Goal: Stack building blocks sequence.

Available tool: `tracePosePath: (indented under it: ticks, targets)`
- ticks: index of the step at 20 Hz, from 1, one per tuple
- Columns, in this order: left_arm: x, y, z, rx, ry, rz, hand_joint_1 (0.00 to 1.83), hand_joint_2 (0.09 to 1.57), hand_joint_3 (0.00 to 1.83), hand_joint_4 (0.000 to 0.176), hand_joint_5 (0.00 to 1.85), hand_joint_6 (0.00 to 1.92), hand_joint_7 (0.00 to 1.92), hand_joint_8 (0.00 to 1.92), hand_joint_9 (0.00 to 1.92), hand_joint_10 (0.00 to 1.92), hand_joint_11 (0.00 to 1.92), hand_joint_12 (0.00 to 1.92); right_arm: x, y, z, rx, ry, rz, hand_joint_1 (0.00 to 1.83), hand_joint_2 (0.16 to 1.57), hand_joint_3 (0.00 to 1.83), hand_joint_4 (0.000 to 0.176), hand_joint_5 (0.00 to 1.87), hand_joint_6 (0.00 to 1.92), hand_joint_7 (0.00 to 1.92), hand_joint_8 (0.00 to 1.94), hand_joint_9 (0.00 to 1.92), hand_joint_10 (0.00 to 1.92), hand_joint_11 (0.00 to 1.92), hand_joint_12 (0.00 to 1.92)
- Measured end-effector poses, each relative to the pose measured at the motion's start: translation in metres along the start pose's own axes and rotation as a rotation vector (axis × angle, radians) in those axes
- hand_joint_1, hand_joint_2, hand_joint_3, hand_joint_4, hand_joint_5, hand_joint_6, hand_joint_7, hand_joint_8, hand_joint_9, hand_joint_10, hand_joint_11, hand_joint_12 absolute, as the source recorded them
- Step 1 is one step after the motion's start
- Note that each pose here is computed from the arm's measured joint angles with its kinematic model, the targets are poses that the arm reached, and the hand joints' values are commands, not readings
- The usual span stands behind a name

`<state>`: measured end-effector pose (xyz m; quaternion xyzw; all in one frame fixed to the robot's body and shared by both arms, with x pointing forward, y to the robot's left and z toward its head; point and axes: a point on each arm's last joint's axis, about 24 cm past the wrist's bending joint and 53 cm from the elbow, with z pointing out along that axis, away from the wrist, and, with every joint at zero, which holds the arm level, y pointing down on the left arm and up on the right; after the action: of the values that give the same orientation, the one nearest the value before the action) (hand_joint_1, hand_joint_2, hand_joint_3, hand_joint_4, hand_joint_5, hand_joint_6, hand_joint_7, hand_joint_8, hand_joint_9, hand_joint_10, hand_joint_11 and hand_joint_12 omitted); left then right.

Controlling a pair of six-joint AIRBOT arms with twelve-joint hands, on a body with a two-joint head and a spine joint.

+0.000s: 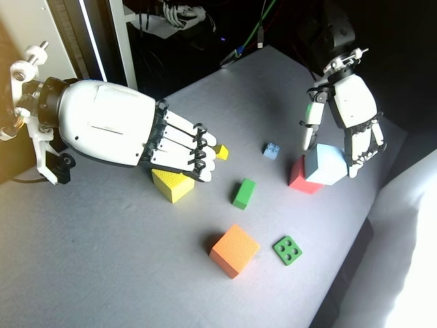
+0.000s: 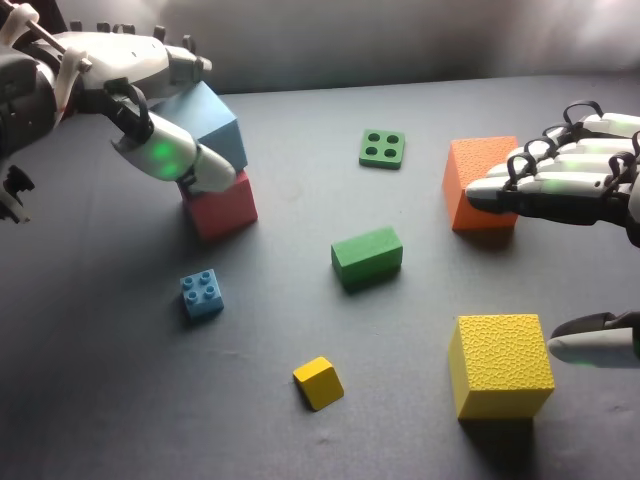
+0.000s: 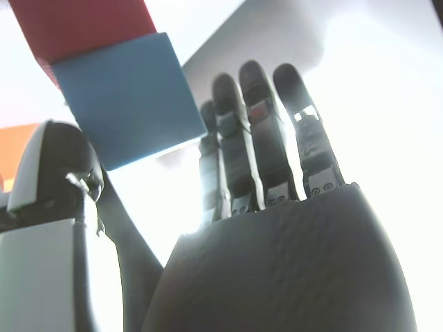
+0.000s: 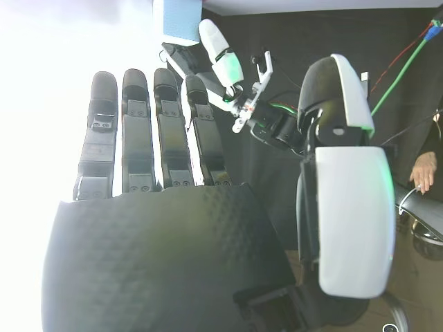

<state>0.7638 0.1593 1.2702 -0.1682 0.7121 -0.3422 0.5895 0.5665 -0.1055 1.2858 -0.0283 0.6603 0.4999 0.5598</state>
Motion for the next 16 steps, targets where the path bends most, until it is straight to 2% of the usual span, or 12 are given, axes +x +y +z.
tracePosePath:
  ticks: [2, 5, 7, 10, 12, 15, 16]
  targets:
    - [0.001, 0.000, 0.000, -0.001, 0.000, -0.002, 0.42, 0.75, 0.00, 0.000, 0.00, 0.00, 0.01, 0.00, 0.01, 0.00, 0.00, 0.15, 0.000, 0.000, 0.000, 0.000, 0.000, -0.001, 0.64, 1.07, 0.00, 0.000, 0.21, 0.00, 0.23, 0.00, 0.19, 0.00, 0.00, 0.51]
    - [0.005, -0.004, -0.002, 0.006, 0.011, -0.009, 0.46, 0.70, 0.00, 0.000, 0.00, 0.00, 0.00, 0.00, 0.00, 0.00, 0.00, 0.10, 0.000, 0.000, 0.000, 0.000, 0.000, 0.000, 0.69, 1.05, 0.00, 0.000, 0.24, 0.00, 0.25, 0.00, 0.23, 0.01, 0.00, 0.63]
    - [0.006, -0.004, -0.006, 0.007, 0.015, -0.011, 0.47, 0.70, 0.00, 0.000, 0.00, 0.00, 0.00, 0.00, 0.00, 0.00, 0.01, 0.05, 0.000, 0.000, 0.000, -0.001, 0.000, 0.000, 0.67, 1.06, 0.00, 0.000, 0.25, 0.01, 0.26, 0.01, 0.24, 0.01, 0.00, 0.64]
    - [-0.003, 0.005, -0.017, -0.014, -0.004, -0.012, 0.48, 0.71, 0.00, 0.000, 0.00, 0.00, 0.00, 0.00, 0.00, 0.00, 0.01, 0.00, 0.000, -0.001, 0.000, 0.004, 0.000, 0.004, 0.69, 1.06, 0.00, 0.000, 0.23, 0.00, 0.23, 0.00, 0.19, 0.00, 0.00, 0.52]
    - [-0.010, 0.012, -0.029, -0.031, -0.021, -0.006, 0.48, 0.73, 0.01, 0.000, 0.00, 0.00, 0.00, 0.00, 0.00, 0.00, 0.00, 0.00, 0.000, -0.009, 0.001, 0.039, -0.008, 0.070, 0.67, 1.05, 0.00, 0.000, 0.23, 0.00, 0.24, 0.00, 0.21, 0.00, 0.00, 0.55]
    - [-0.020, 0.020, -0.050, -0.048, -0.040, 0.001, 0.47, 0.74, 0.01, 0.000, 0.00, 0.00, 0.00, 0.00, 0.00, 0.00, 0.00, 0.00, 0.016, -0.018, 0.005, 0.081, 0.033, 0.135, 0.66, 1.02, 0.00, 0.000, 0.21, 0.00, 0.22, 0.00, 0.20, 0.00, 0.00, 0.57]
    - [-0.024, 0.024, -0.057, -0.057, -0.051, 0.005, 0.44, 0.74, 0.01, 0.000, 0.00, 0.00, 0.00, 0.00, 0.00, 0.00, 0.01, 0.00, 0.022, -0.025, 0.005, 0.111, 0.043, 0.178, 0.69, 0.92, 0.00, 0.000, 0.20, 0.00, 0.21, 0.00, 0.18, 0.00, 0.00, 0.60]
